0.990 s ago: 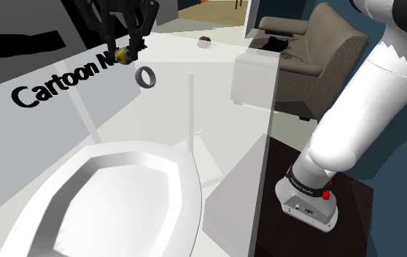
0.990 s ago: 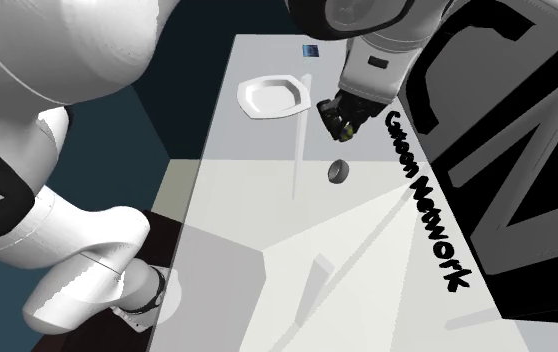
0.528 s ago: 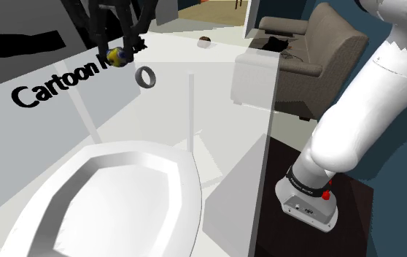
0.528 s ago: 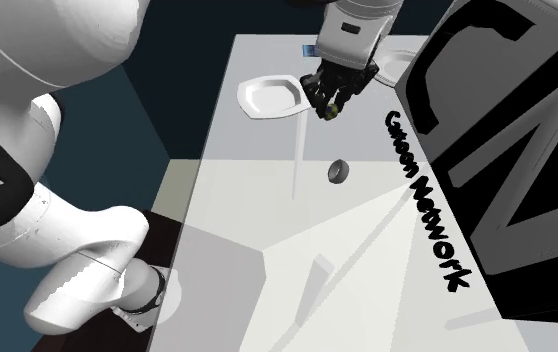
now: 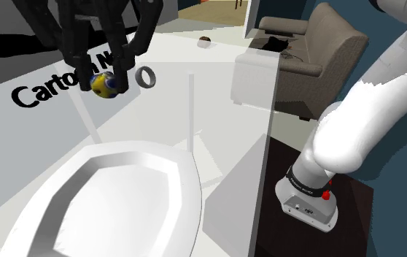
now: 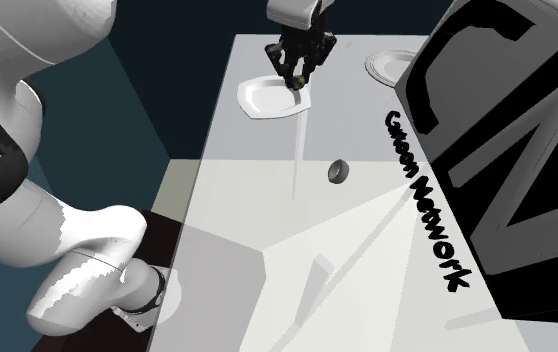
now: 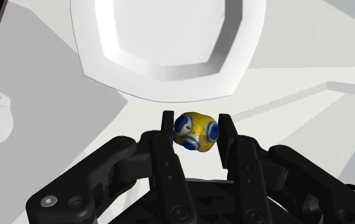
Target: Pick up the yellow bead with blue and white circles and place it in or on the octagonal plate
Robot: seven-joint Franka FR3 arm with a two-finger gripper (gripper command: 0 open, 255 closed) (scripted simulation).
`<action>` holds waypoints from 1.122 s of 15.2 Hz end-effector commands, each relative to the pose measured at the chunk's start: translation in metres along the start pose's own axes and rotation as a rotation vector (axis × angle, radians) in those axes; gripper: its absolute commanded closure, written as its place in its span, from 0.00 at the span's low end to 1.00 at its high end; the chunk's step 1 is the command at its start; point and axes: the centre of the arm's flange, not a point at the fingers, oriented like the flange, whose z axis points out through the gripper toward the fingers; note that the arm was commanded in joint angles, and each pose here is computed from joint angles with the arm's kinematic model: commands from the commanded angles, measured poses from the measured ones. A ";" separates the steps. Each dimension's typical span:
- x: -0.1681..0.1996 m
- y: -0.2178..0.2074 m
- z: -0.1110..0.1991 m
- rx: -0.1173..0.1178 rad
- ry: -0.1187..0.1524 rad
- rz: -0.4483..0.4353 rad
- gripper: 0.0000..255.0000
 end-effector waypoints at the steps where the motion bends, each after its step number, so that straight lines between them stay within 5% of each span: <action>1: -0.023 0.005 0.004 0.000 0.000 0.001 1.00; 7: -0.099 0.020 0.017 0.000 0.000 0.001 1.00; 17: -0.092 0.024 0.064 0.000 0.000 0.001 1.00</action>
